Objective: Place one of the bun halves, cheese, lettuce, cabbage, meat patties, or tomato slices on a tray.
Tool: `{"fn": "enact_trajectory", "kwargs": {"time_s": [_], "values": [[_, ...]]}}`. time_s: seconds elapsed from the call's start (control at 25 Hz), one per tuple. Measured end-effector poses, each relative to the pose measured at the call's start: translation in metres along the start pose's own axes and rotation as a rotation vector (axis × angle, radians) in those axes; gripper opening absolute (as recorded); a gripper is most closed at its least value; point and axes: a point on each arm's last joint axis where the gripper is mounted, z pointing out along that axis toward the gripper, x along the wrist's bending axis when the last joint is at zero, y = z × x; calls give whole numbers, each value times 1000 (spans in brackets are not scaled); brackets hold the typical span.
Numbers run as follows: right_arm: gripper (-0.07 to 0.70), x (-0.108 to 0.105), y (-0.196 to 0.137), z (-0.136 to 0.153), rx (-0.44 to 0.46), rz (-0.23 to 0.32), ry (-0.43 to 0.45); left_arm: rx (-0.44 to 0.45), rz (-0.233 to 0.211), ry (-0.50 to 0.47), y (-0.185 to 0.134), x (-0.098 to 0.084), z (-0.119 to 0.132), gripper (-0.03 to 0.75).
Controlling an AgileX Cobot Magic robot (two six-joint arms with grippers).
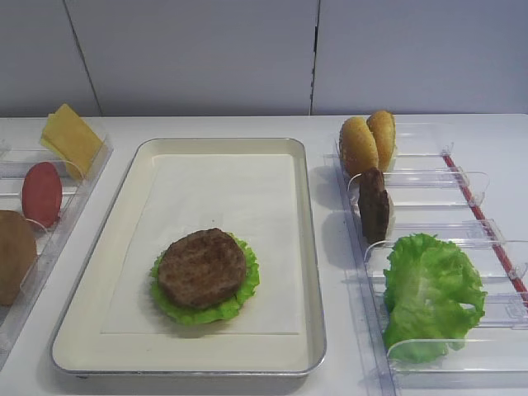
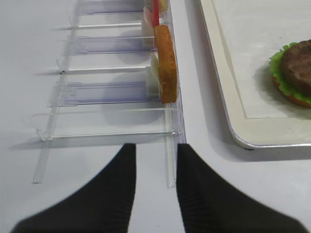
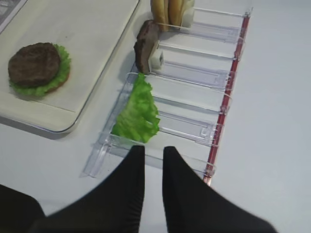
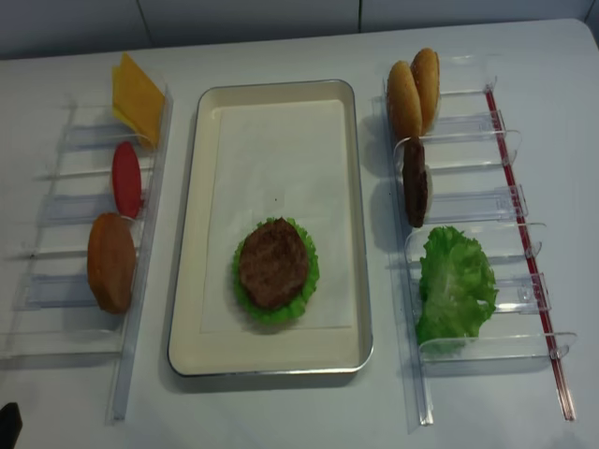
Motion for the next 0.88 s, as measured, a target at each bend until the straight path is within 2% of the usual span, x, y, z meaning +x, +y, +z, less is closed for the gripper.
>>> {"fn": "enact_trajectory", "kwargs": {"time_s": [0.12,0.24,0.52,0.6,0.8,0.88], "values": [[125,-7,-19,2,-21,-42,-49,0,0,0,0,0,0,197],[125,-14,-42,4,-47,-56,-93,0,0,0,0,0,0,197],[125,-17,-86,17,-118,18,-194,0,0,0,0,0,0,197],[125,-15,-88,21,-117,37,-230,0,0,0,0,0,0,197],[125,-7,-87,32,-143,68,-221,0,0,0,0,0,0,197],[125,-7,-85,36,-166,78,-242,0,0,0,0,0,0,197]]}}
